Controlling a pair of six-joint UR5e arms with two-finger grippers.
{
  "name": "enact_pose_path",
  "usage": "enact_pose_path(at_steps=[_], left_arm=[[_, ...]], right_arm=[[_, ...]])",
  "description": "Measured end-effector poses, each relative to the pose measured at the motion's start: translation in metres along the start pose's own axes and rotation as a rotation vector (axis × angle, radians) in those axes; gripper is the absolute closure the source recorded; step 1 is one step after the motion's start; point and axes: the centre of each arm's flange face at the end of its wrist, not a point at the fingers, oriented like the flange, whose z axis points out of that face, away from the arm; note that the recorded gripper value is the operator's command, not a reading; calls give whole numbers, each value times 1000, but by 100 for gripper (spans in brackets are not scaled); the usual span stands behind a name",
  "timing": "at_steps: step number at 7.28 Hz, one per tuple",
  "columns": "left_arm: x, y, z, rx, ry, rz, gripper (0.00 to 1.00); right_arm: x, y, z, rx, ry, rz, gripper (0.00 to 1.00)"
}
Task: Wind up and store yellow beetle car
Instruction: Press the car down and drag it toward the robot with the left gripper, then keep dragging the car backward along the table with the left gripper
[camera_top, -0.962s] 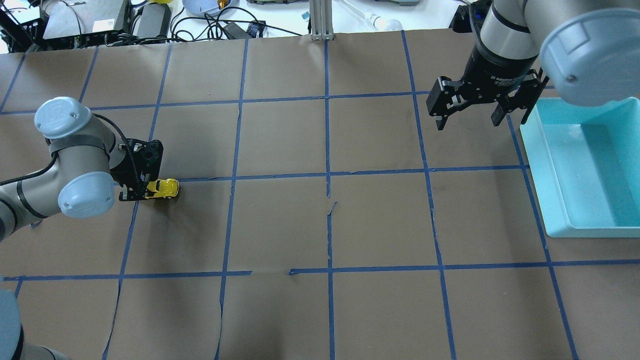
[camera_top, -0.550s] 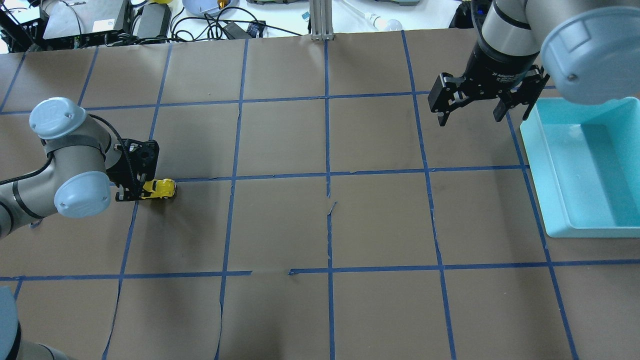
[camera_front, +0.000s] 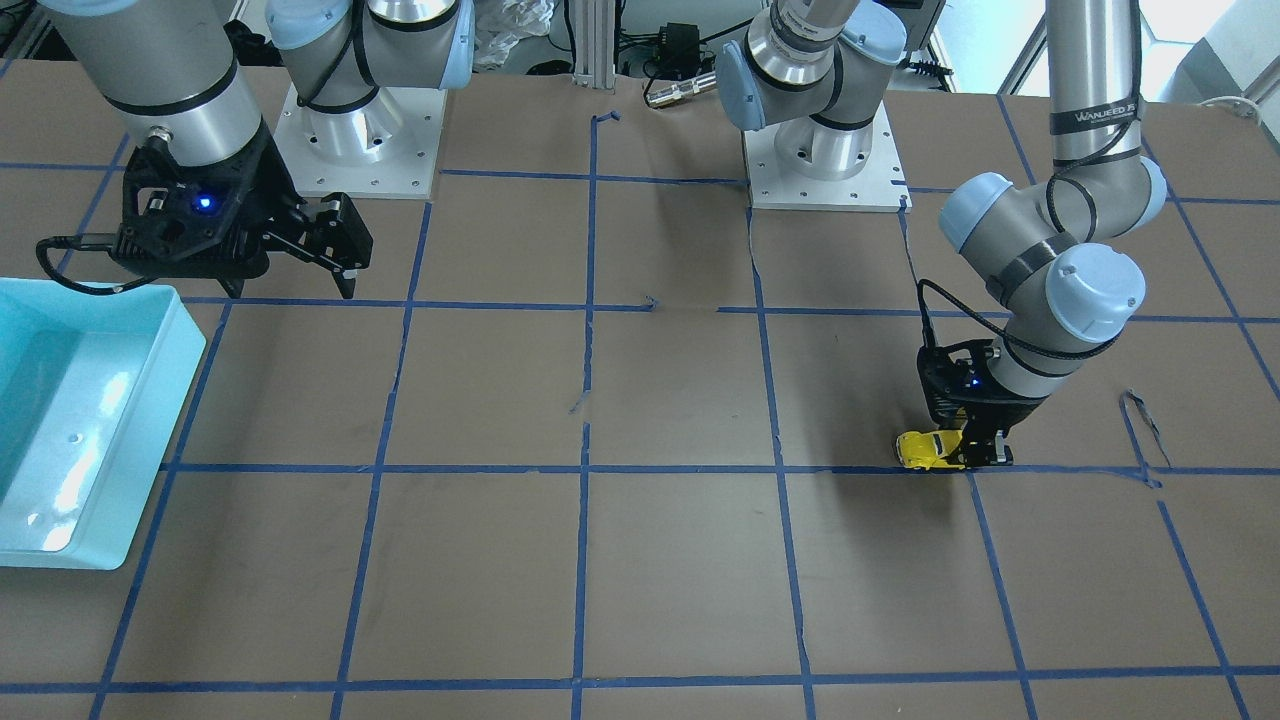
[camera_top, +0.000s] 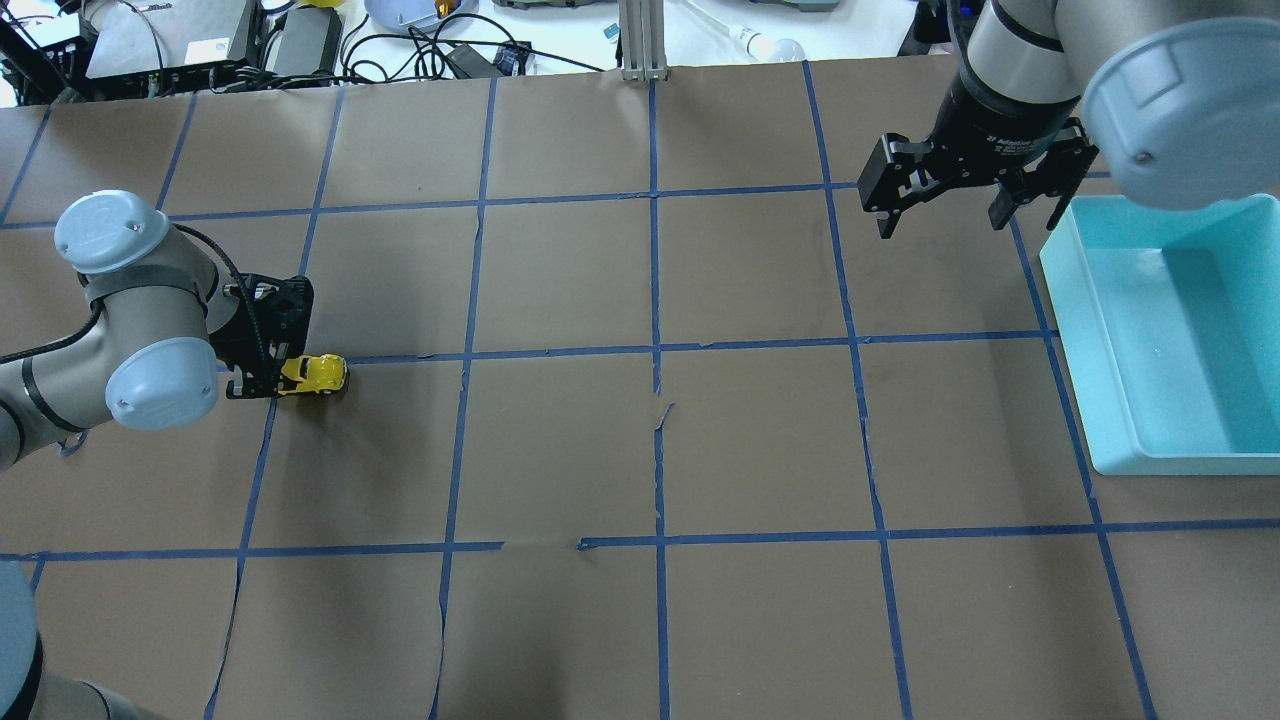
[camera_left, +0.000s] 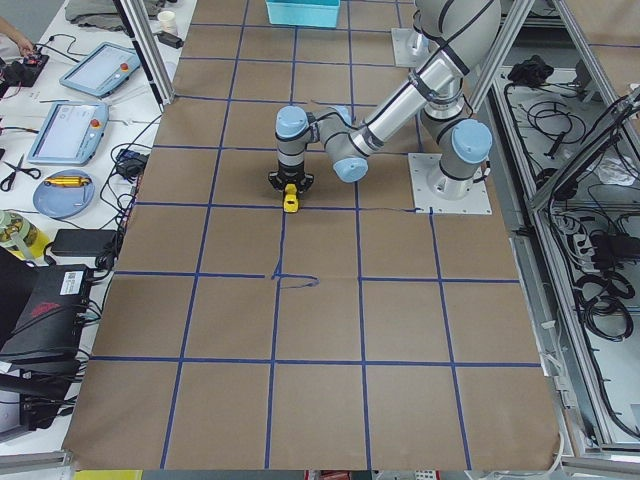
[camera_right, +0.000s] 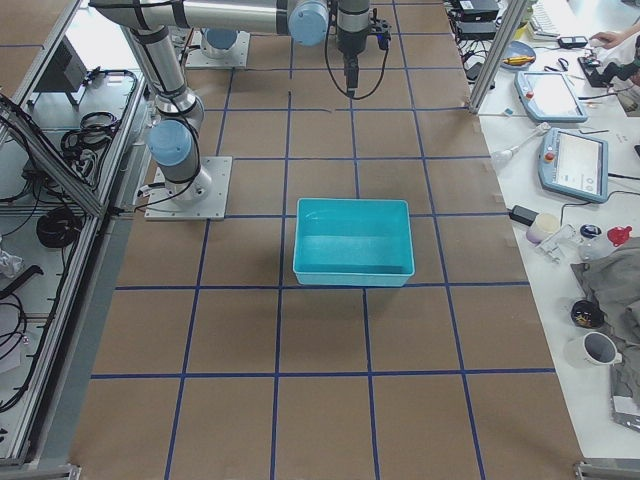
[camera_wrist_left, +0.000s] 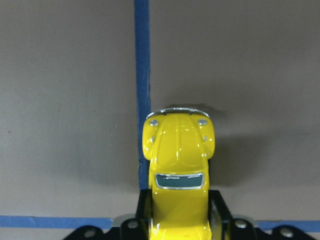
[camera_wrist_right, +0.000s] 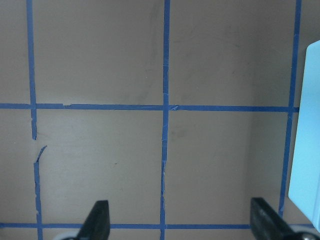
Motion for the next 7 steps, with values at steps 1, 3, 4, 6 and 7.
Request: enact_pose_path(at_steps=[1,3,4,6,7], left_arm=[[-1,2,0,-1,-1,-1,97],[0,7,0,-1,-1,-9,97],[0,8,0,-2,-1,-7,97],[1,16,1,-2,1,2,97],[1,22,2,-1,3,-3,97]], right_arm=[[-1,1,2,-4,-2,-1,0],[-1,2,4,-10,-2,-1,0],[-1,2,5,-11,-3,-1,0],[-1,2,6,-14,-4,-1,0],[-1,2,7,-16,-4,-1,0]])
